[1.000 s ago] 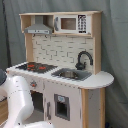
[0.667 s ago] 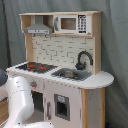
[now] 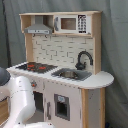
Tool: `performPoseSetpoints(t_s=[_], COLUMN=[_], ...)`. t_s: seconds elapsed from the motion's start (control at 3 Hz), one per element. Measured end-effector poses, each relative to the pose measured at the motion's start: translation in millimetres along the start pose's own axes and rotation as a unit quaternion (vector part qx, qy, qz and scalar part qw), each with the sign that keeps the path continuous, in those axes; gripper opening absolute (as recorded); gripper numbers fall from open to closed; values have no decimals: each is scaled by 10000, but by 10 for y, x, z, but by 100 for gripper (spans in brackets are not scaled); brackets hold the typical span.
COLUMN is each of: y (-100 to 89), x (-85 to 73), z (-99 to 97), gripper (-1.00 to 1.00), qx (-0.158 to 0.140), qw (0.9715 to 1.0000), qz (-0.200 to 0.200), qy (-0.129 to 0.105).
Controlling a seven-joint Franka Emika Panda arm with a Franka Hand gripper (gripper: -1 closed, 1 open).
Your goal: Play with the kitchen
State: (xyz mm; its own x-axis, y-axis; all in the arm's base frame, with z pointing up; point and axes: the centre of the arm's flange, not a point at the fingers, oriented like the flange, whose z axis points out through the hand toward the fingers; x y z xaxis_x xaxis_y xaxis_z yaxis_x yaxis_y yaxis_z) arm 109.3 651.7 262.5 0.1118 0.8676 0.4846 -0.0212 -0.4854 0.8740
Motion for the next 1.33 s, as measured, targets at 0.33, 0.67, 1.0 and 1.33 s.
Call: performPoseSetpoints(t_s=[0.33, 0.67, 1.0, 1.33], y=[5, -59, -103, -27], x=[-194, -439, -649, -812], z=[80, 127, 179, 353], gripper=[100, 100, 100, 100], qx=[-46, 28, 56, -110], qw=[9994, 9989, 9973, 9962], qz=[3, 1, -5, 45], qy=[-339, -463, -736, -862])
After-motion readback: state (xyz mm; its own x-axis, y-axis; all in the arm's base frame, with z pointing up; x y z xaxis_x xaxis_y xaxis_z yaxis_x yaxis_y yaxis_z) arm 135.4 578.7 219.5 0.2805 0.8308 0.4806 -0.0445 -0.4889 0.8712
